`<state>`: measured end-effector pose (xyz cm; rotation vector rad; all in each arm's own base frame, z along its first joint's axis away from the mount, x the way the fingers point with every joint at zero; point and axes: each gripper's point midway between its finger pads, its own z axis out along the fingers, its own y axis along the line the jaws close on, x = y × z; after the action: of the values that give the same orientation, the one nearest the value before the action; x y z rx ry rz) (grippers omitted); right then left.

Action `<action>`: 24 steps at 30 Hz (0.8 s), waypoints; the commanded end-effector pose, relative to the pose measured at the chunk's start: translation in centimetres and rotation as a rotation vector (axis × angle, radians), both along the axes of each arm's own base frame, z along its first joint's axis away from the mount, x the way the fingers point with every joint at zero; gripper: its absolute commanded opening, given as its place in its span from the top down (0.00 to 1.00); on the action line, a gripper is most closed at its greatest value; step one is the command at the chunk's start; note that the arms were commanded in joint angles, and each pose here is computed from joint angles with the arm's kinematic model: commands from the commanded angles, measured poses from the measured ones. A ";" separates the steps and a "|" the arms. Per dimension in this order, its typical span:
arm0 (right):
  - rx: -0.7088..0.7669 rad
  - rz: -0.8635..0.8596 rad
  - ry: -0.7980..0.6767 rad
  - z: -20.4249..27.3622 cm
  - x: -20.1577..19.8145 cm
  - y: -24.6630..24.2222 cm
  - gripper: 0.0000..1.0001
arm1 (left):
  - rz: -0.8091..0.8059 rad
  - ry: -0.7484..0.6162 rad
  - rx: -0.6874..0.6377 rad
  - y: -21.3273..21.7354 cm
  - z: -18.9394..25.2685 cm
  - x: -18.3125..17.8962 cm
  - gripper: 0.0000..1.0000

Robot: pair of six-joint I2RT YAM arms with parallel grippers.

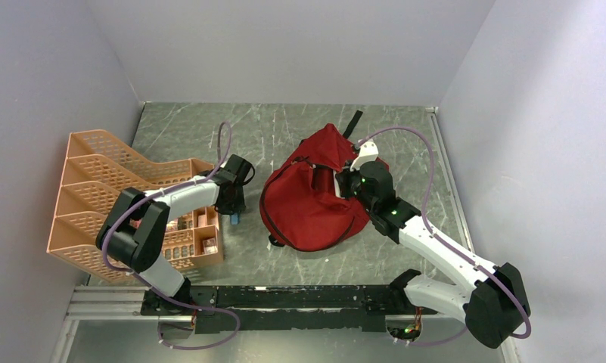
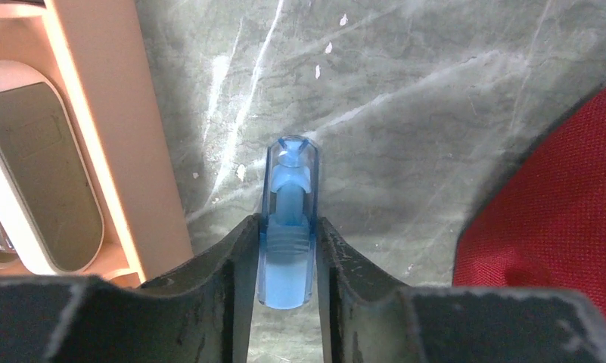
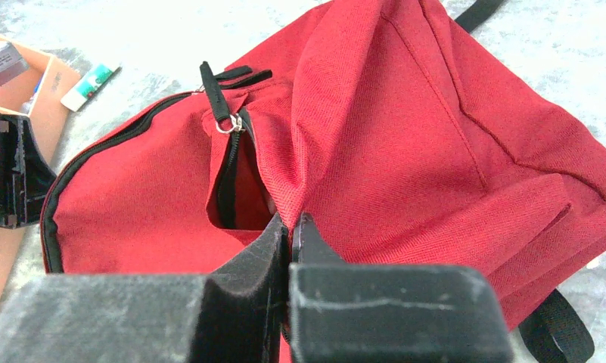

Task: Pack the student bag
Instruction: Pick up the stationery from the center of the board.

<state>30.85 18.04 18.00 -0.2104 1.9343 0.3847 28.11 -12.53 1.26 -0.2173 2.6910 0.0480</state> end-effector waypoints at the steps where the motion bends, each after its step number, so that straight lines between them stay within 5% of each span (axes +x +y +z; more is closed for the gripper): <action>1: 0.039 0.032 -0.022 0.7 -0.2 0.9 1.00 | -0.006 0.017 -0.045 -0.5 -0.2 -0.5 0.67; 8: 0.042 0.035 -0.020 0.7 -0.2 1.0 1.00 | -0.013 -0.009 -0.059 -0.8 0.8 0.0 0.85; 15: 0.041 0.039 -0.020 0.7 0.0 1.2 1.00 | -0.002 -0.194 -0.117 -1.3 7.7 2.2 0.95; 24: 0.060 0.024 -0.029 1.2 0.1 1.1 1.00 | -0.192 -0.503 -0.447 -9.1 18.2 2.9 0.95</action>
<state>30.94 18.31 17.82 -0.2129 1.9346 0.3957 30.76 -16.24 14.40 -0.2034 2.3273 -0.3400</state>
